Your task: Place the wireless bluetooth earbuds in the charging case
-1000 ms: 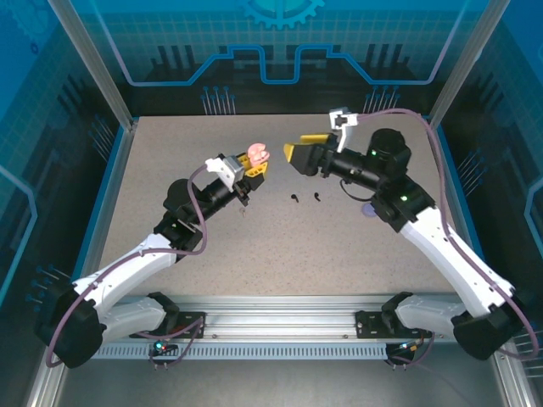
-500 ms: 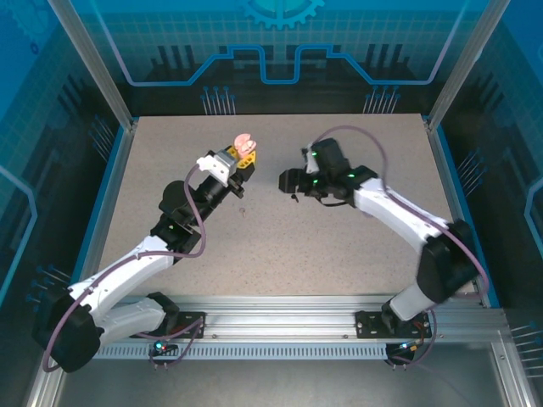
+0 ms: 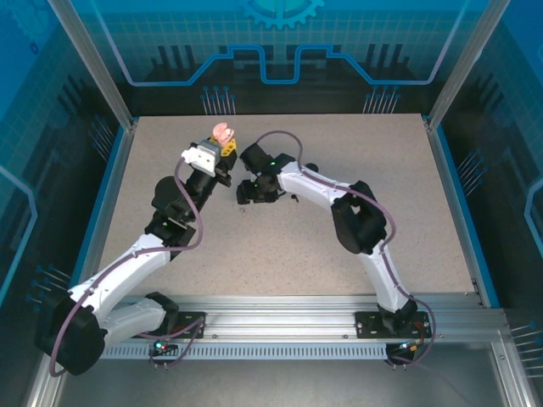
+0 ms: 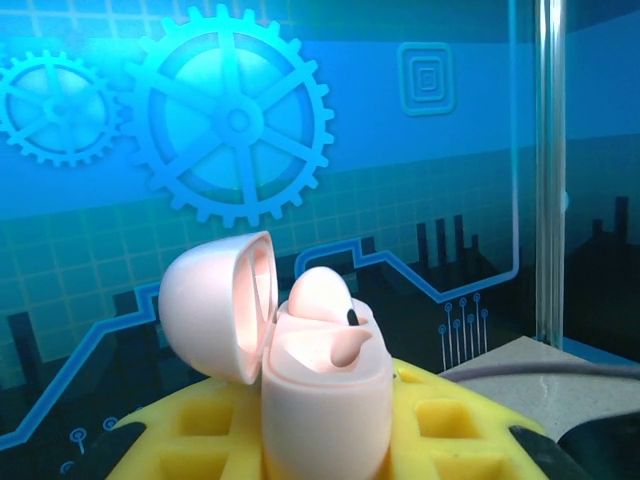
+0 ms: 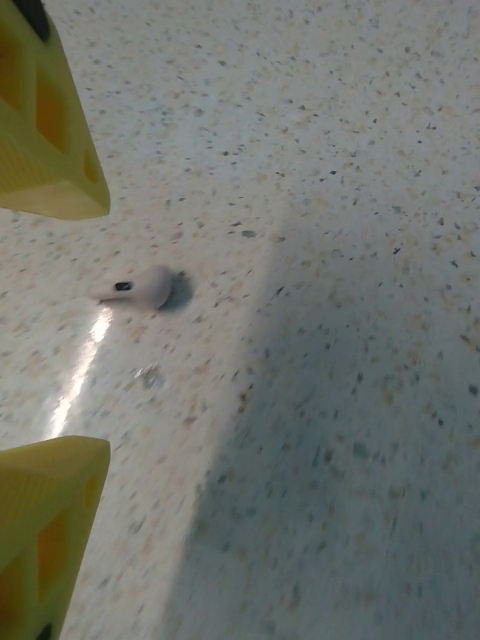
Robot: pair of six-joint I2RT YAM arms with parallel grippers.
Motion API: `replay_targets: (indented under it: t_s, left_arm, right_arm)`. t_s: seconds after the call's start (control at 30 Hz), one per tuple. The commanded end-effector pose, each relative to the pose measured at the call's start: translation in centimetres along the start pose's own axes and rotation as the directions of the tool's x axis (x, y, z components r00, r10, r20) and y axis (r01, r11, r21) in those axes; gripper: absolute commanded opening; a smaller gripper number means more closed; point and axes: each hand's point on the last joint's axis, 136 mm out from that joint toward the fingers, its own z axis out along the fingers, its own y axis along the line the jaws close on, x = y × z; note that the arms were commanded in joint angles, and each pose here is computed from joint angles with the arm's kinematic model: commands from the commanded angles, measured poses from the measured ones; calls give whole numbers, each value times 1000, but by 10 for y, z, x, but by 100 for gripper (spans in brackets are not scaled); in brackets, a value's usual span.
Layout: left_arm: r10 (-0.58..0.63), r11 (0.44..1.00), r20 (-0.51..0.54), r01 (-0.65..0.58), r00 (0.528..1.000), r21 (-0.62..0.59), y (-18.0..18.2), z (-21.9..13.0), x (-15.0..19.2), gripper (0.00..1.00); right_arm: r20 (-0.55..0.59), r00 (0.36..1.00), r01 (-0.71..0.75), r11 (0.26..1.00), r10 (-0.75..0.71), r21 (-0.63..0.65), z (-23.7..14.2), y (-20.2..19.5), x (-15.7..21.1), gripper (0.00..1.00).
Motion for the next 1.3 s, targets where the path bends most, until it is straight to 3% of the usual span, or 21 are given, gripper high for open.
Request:
replay_targets:
  t_s: [0.0,0.73,1.27]
  left_arm:
    - [-28,998,114,33,993,-46,16,-3,-45,0]
    - [-46,997,112,53,993,-62,24,-10,-41,0]
    - [-57,996,111,65,992,-63,25,-12,-39,0]
  right_arm:
    - [-90,996,34,993,-25,109,18,-7,19,58]
    - [-132,986,130,962,-100,241,60,7,37,43]
    - [-137,986,128,963,-97,239,68,15,43,32]
